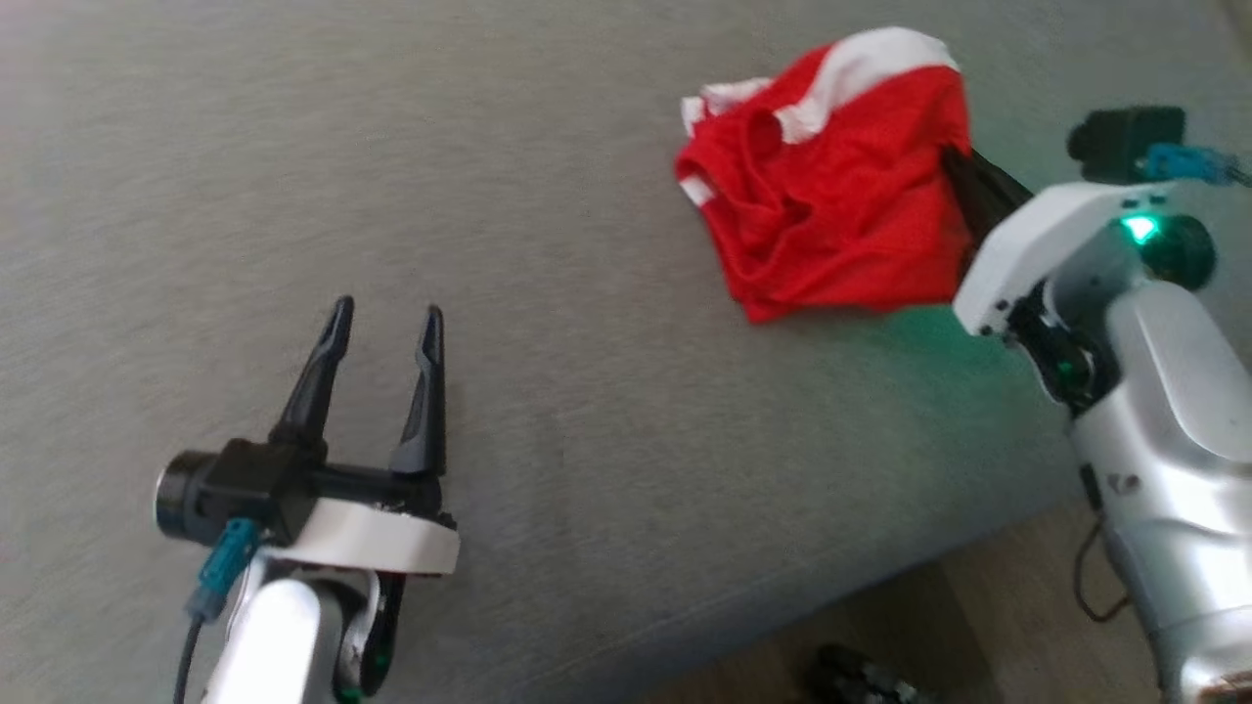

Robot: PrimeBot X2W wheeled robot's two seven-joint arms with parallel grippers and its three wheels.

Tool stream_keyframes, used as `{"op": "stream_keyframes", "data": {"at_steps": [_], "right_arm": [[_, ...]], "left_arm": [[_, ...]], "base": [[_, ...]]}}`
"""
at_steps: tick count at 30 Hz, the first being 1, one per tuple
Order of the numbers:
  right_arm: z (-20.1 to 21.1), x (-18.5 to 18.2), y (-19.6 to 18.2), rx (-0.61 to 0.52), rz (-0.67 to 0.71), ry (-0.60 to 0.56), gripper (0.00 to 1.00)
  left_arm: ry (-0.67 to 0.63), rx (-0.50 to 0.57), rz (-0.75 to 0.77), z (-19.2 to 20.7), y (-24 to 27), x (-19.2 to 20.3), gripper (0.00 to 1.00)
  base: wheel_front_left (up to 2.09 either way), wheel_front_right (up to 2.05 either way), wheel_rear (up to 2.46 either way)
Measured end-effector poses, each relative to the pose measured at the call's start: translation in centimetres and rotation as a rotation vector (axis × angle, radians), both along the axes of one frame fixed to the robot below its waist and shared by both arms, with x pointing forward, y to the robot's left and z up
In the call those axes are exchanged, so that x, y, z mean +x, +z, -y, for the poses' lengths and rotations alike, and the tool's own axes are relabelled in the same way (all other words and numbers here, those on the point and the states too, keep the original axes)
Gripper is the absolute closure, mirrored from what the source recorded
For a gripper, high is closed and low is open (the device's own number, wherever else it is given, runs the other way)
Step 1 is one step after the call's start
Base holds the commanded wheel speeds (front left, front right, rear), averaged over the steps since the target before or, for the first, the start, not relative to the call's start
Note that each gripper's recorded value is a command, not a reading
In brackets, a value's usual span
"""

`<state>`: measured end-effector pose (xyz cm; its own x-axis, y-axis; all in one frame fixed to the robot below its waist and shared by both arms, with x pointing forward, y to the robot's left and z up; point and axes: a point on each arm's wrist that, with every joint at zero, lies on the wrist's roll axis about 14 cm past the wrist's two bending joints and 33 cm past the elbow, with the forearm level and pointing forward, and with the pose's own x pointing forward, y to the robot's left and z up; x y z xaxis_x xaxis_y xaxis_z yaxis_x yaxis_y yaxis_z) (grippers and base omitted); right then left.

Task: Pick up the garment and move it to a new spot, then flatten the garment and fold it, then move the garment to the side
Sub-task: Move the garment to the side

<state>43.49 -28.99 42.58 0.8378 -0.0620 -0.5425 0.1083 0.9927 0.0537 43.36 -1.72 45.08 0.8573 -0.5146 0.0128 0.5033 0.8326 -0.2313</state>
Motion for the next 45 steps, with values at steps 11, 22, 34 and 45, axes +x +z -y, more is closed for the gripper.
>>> {"op": "stream_keyframes", "data": {"at_steps": [11, 22, 34, 45], "right_arm": [[4.0, 1.1, 0.1, -0.13, -0.01, -0.054, 1.0], [10.7, 4.8, 2.5, -0.292, -0.016, -0.143, 1.0], [13.9, 5.4, 2.5, -0.406, -0.051, -0.192, 1.0], [16.1, 5.5, 3.9, -0.507, -0.033, -0.224, 1.0]], "left_arm": [[-0.076, -0.017, -0.036, 2.6, -2.0, 1.2, 0.0], [0.053, 0.012, -0.026, -1.5, -2.1, 2.5, 0.0], [0.103, 0.013, -0.047, -3.1, -3.0, 2.8, 0.0], [0.116, 0.012, -0.052, -3.4, -3.3, 3.1, 0.0]], "base": [[0.0, 0.0, 0.0], [0.0, 0.0, 0.0], [0.0, 0.0, 0.0], [0.0, 0.0, 0.0]]}}
